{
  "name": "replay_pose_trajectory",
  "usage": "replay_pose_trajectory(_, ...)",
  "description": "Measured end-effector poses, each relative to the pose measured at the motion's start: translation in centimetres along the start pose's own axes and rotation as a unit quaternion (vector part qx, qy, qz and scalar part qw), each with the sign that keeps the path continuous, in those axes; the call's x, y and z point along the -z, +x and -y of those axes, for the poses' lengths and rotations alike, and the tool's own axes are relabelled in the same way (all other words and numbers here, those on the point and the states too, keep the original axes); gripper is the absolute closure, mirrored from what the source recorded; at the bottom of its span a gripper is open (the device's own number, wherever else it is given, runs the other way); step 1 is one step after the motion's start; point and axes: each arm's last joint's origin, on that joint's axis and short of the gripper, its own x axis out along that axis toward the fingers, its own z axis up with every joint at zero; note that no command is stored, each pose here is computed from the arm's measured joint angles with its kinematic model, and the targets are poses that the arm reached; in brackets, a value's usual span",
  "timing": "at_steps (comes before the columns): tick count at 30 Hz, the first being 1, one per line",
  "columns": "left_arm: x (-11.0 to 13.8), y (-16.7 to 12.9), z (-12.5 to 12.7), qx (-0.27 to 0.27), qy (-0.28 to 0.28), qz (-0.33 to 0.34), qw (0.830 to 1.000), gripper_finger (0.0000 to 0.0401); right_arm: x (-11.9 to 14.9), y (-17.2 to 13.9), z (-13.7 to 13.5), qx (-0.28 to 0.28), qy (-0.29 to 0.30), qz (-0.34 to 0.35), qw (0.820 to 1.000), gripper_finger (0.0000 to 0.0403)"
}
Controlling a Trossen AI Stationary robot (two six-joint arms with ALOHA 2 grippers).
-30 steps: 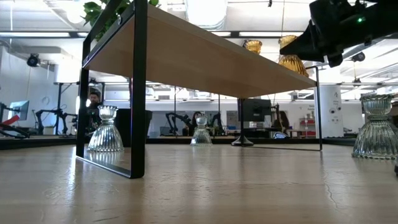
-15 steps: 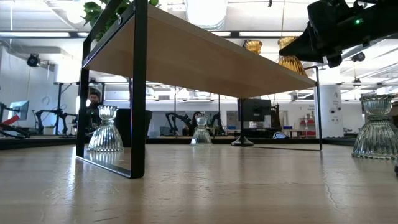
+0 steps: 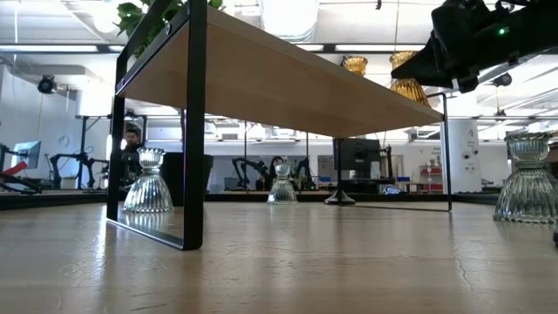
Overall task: Pick & Place candle stick holders
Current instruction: Put the yellow glass candle holder on the shelf, then put the top transparent glass candle holder on the shelf
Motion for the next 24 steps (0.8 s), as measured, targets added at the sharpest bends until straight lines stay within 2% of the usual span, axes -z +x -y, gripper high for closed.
replay_pose_trajectory(6,0.0,0.0,0.0,0.000,0.000,0.000,1.000,0.0239,0.0,0.0,0.0,0.000,-0.008,0.000,1.000,0.0264)
replay_pose_trajectory(24,0.0,0.0,0.0,0.000,0.001,0.000,1.000,0.0238,-1.2,0.1,-0.3,0.003,-0.034,0.009,0.999,0.0189)
